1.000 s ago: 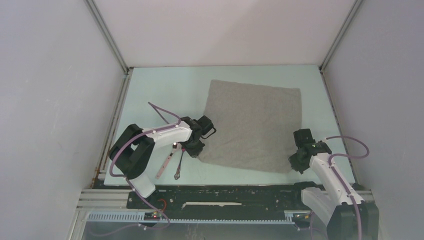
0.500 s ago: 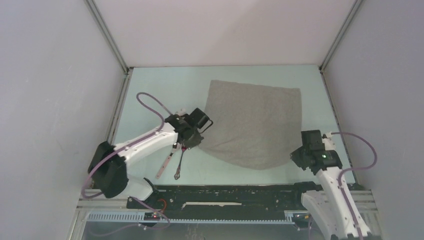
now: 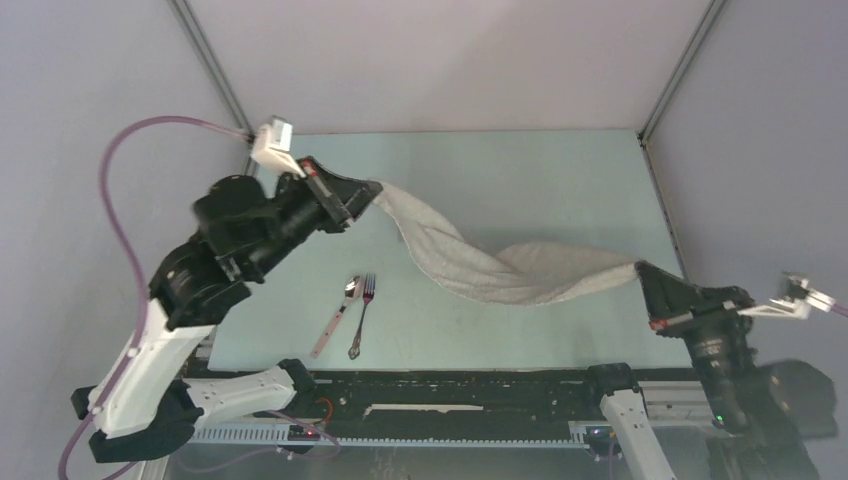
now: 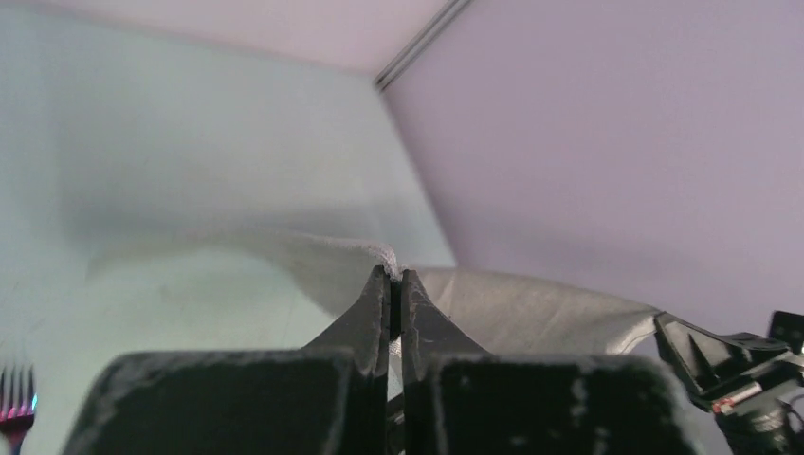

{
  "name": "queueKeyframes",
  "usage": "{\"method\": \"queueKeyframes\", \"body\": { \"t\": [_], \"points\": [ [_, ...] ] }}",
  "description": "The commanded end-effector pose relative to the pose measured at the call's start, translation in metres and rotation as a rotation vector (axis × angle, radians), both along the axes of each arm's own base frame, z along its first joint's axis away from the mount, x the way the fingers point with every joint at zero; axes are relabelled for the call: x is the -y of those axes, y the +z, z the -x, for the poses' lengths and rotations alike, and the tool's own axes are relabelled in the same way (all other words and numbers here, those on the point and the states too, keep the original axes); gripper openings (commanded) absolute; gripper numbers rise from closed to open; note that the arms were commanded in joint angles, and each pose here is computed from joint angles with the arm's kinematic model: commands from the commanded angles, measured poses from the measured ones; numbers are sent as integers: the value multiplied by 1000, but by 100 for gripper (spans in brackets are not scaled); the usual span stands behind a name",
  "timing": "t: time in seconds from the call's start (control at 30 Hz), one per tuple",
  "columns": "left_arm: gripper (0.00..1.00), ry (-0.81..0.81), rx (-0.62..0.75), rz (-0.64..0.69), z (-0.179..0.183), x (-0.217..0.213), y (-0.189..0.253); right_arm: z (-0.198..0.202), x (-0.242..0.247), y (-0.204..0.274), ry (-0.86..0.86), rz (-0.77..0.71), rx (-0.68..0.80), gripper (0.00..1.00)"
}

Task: Fold the napkin into a case and place the utensils inside
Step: Flatten the napkin at the center of the board, then fold and flatten the napkin at the center of the board.

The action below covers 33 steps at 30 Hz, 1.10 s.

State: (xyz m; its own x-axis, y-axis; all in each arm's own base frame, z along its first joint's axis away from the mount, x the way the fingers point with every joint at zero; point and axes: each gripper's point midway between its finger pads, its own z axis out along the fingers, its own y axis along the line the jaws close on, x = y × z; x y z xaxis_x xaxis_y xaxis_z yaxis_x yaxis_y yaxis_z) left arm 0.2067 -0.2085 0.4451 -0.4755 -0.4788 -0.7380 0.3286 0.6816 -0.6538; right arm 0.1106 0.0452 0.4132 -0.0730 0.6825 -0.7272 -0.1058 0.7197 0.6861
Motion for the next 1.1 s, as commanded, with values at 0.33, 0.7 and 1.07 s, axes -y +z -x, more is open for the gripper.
{"method": "queueKeyframes", "body": {
  "t": [0.33, 0.7, 1.07],
  "points": [
    [0, 296, 117, -131, -87, -10, 44, -81, 51, 55, -306, 138, 53, 0],
    [0, 291, -90, -123, -269, 31, -79, -304, 103, -62, -316, 163, -235, 0],
    [0, 280, -146, -54, -375, 38, -175, -435, 109, -180, -60, 201, -416, 0]
  ]
}}
